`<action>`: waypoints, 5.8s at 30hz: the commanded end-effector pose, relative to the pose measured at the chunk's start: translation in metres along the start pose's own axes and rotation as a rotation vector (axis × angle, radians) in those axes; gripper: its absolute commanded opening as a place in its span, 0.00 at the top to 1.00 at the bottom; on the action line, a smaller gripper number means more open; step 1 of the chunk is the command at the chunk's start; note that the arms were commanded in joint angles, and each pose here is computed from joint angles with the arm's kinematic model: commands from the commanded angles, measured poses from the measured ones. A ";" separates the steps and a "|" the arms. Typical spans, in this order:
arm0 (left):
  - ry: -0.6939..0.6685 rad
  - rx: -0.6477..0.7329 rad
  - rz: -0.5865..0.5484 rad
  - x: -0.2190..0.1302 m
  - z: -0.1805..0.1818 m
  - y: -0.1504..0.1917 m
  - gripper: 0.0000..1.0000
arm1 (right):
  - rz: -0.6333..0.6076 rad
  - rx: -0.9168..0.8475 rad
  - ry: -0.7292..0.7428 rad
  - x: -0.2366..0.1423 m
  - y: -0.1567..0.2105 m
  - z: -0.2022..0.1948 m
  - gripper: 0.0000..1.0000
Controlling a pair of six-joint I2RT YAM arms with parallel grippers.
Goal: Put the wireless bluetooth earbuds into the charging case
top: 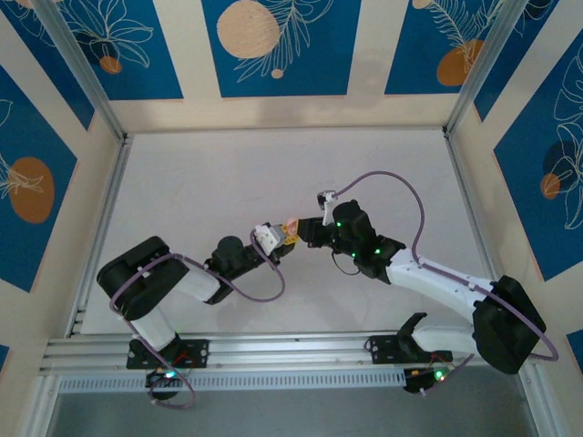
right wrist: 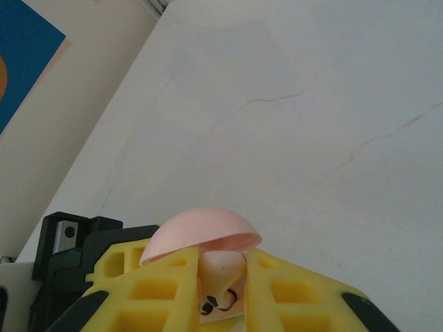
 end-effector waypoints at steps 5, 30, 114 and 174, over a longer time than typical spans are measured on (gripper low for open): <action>-0.032 0.021 -0.101 0.002 0.008 -0.031 0.87 | 0.003 0.007 -0.022 0.002 0.000 0.008 0.75; -0.030 0.025 -0.097 0.001 0.006 -0.030 0.88 | -0.044 -0.024 -0.079 -0.017 -0.018 0.029 0.60; -0.021 0.056 -0.097 -0.007 0.004 -0.033 0.88 | 0.315 0.074 -0.108 -0.004 -0.019 0.008 0.77; -0.015 0.063 -0.086 -0.009 0.004 -0.035 0.88 | 0.351 0.000 -0.104 -0.014 -0.022 0.016 0.77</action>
Point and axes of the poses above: each hand's point on the last joint's axis, 136 mm out from that joint toward the fingers, its own x axis out along the fingers, its own z axis along the line the jaws close on, y = z × x, the point moved 2 cm from there along -x, back along the fingers, and after that the axes turned 12 degrees about x, right-handed, at the moved point
